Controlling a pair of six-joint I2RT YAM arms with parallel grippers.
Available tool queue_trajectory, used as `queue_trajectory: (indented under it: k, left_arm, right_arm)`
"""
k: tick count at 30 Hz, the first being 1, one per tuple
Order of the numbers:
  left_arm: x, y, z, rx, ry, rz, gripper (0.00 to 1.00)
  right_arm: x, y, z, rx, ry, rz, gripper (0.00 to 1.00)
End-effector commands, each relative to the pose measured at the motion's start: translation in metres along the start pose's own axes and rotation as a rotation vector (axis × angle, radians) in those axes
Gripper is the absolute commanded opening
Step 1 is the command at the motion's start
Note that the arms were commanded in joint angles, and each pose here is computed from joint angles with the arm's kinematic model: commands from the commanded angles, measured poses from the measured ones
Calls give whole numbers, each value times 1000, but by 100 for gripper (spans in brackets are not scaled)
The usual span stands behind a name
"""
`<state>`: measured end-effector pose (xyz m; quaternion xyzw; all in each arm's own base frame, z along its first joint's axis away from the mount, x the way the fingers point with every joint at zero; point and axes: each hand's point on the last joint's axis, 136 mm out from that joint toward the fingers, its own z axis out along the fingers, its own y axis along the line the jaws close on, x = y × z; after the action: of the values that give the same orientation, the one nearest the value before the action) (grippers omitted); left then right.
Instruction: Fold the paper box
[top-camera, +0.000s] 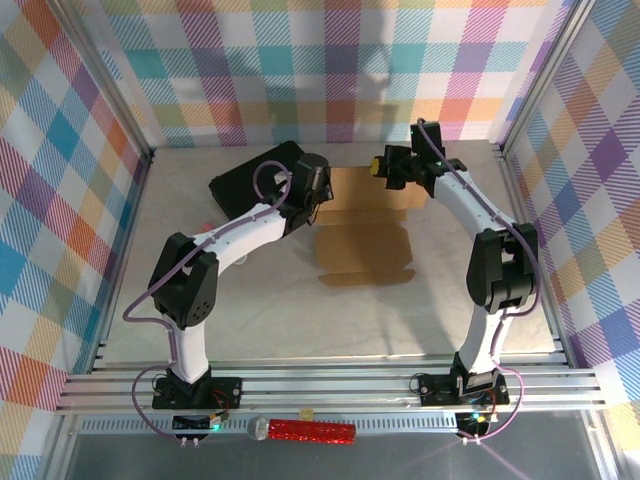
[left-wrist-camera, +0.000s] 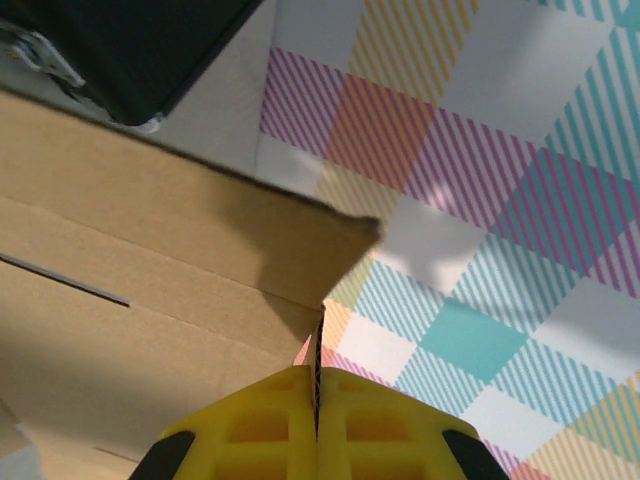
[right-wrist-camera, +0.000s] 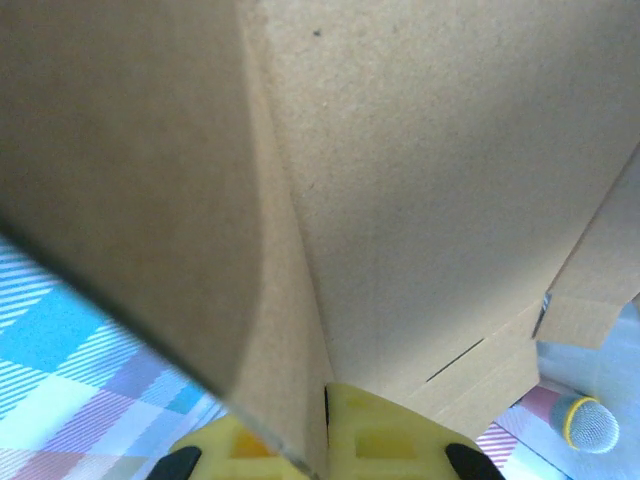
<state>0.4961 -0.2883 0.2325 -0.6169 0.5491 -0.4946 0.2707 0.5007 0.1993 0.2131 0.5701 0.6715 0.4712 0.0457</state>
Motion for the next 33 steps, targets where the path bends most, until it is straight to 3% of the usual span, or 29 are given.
queue_trajectory:
  k: [1, 8, 14, 17, 19, 27, 31, 33]
  left_arm:
    - [16, -42, -4, 102, 24, -69, 0]
    - [27, -70, 0, 178, 55, -159, 0]
    - [39, -64, 3, 198, 97, -230, 0]
    - [38, -49, 2, 171, 109, -237, 21]
    - [34, -37, 2, 151, 116, -247, 29]
    - [25, -8, 5, 134, 157, -274, 32]
    - [24, -45, -13, 197, 197, -163, 43]
    - [20, -54, -29, 165, 204, -116, 46]
  right_arm:
    - [13, 15, -11, -78, -27, 283, 0]
    - [28, 47, -25, -204, -27, 219, 0]
    - [35, 48, -17, -278, -7, 207, 0]
    - [33, 57, -18, -338, -9, 177, 0]
    - [33, 58, -14, -350, -1, 160, 0]
    - [28, 41, -4, -339, 14, 124, 0]
    - [24, 34, -6, -331, 7, 104, 0]
    - [24, 32, -9, -325, 16, 117, 0]
